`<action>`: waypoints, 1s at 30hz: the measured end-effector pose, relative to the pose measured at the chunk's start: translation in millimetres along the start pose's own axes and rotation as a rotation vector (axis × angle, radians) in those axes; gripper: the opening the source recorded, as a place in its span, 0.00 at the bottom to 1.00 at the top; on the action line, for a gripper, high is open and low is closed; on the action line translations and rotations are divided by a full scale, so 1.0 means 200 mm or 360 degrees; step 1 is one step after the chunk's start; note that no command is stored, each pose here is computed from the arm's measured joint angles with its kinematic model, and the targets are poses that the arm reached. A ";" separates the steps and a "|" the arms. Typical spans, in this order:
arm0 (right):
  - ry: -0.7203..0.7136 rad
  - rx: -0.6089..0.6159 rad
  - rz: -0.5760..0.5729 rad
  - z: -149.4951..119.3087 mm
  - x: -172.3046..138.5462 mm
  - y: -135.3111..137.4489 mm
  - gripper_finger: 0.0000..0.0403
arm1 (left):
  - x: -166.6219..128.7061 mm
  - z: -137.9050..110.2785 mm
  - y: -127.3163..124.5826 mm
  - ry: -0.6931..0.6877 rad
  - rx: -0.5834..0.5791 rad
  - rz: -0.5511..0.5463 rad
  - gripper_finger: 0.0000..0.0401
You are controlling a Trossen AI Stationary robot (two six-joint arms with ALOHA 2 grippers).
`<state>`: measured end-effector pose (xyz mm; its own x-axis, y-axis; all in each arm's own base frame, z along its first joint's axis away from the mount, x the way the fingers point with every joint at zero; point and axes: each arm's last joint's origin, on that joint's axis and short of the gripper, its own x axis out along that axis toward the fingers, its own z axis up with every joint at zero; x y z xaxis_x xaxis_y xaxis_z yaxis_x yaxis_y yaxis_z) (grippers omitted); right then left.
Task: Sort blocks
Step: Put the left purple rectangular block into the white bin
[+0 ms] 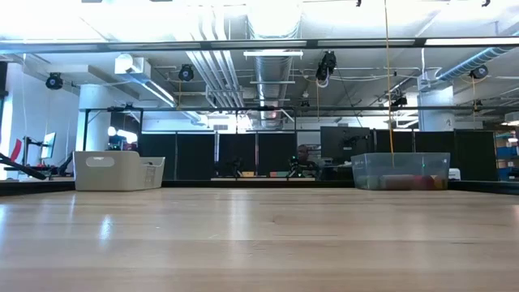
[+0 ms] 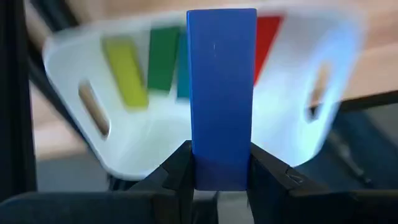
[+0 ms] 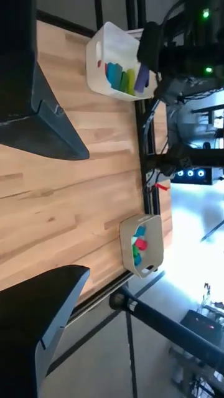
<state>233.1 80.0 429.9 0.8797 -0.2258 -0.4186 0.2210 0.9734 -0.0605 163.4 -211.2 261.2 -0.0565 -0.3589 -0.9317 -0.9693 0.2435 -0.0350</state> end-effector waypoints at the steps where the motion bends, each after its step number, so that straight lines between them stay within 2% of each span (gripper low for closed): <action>1: -0.0001 -0.0013 0.0001 0.00 -0.01 -0.01 0.68 | 0.03 0.00 -0.01 0.0054 -0.0023 0.0029 0.23; 4: -0.0022 0.0006 0.0007 0.01 -0.06 -0.04 0.67 | 0.11 0.00 -0.03 0.0193 -0.0050 0.0045 0.23; 10: -0.0020 0.0027 0.0007 0.00 -0.13 -0.08 0.65 | 0.24 0.04 -0.06 0.0368 -0.0106 -0.0058 0.23; 13: -0.0018 0.0058 0.0007 -0.01 -0.14 -0.10 0.64 | 0.30 0.06 -0.06 0.0452 -0.0095 -0.0001 0.23; 17: 0.0009 0.0014 -0.0005 -0.02 -0.14 -0.10 0.65 | 0.36 0.09 -0.05 0.0467 -0.0106 0.0002 0.23; 22: 0.0015 0.0018 -0.0025 -0.02 -0.13 -0.11 0.68 | 0.41 0.12 -0.08 0.0353 -0.0027 -0.0160 0.23; 26: 0.0022 0.0000 -0.0045 -0.02 -0.12 -0.12 0.69 | 0.46 0.13 -0.08 0.0338 -0.0045 -0.0093 0.24; 30: 0.0051 -0.0029 -0.0058 -0.03 -0.12 -0.13 0.71 | 0.51 0.13 -0.10 0.0335 0.0000 -0.0099 0.30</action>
<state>204.7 60.4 436.4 0.8571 -0.2601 -0.4447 0.2449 0.9651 -0.0926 183.3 -229.0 157.4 -0.0450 -0.5536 -0.8316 -0.9725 0.2149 -0.0904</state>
